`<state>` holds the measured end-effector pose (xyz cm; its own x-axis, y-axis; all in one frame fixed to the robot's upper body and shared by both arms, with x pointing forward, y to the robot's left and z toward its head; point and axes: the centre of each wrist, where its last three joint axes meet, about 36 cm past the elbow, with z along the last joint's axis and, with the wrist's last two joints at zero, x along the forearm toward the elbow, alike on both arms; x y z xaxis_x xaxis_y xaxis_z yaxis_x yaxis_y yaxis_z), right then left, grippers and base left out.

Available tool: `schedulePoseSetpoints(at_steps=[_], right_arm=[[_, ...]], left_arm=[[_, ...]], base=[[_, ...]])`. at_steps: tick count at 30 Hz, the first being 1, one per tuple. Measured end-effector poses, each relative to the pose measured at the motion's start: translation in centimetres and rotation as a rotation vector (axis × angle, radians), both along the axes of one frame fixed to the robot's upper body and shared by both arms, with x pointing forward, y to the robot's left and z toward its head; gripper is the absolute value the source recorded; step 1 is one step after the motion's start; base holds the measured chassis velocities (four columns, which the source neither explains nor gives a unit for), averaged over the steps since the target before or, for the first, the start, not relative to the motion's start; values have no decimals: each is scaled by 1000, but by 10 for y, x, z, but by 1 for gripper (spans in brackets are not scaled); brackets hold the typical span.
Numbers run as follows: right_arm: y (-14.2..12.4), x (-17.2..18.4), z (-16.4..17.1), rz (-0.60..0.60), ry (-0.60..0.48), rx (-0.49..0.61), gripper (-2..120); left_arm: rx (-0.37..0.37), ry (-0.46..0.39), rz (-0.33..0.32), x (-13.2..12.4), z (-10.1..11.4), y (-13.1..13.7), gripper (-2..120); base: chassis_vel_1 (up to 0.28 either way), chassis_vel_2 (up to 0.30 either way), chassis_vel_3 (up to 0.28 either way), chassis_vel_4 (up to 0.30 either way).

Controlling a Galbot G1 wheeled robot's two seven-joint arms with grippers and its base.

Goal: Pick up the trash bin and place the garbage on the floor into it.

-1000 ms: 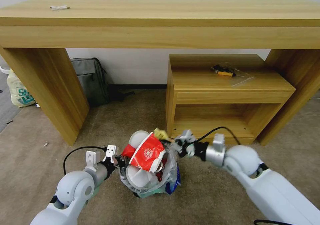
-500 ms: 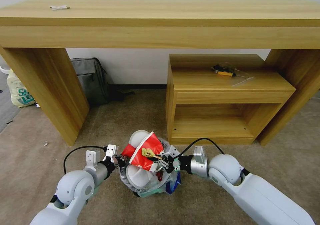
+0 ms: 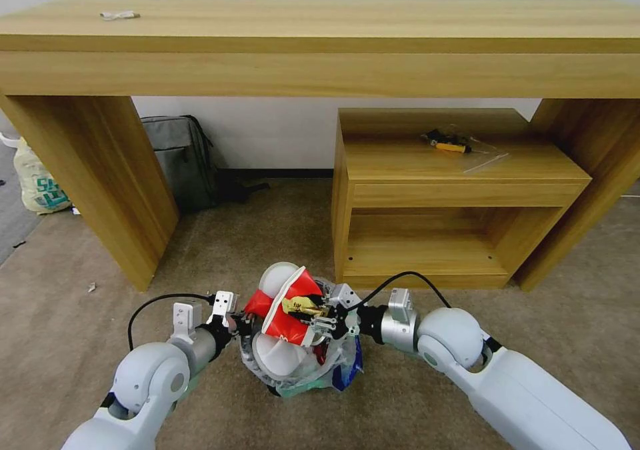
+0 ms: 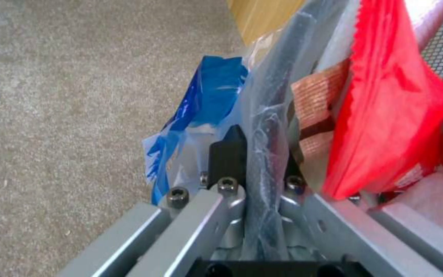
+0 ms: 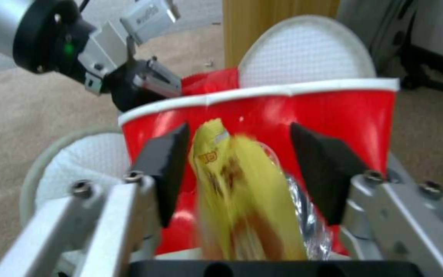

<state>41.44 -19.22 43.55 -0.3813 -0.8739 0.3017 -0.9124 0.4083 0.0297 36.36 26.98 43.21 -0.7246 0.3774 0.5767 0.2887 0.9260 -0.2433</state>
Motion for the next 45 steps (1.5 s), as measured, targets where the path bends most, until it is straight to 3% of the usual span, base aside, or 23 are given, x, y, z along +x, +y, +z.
schedulePoseSetpoints(at_steps=[2, 11, 27, 38, 45], right_arm=[[-1, -2, 4, -7, -8, 8, 68], [-19, -7, 22, -62, -53, 34, 98], [-43, -11, 35, -185, -110, 66, 100], [-57, -24, 38, -472, -206, 114, 100], [-106, -49, 18, -712, -240, 72, 100]], left_arm=[[1, -1, 0, 0, 0, 0, 0], [7, -1, -1, 0, 1, 2, 0], [13, 6, 1, -2, 0, 4, 0], [22, 1, 11, -2, 4, 12, 0], [35, 2, 39, -7, 5, 22, 0]], base=[[0, 0, 0, 0], [0, 0, 0, 0], [0, 0, 0, 0], [0, 0, 0, 0], [0, 0, 0, 0]])
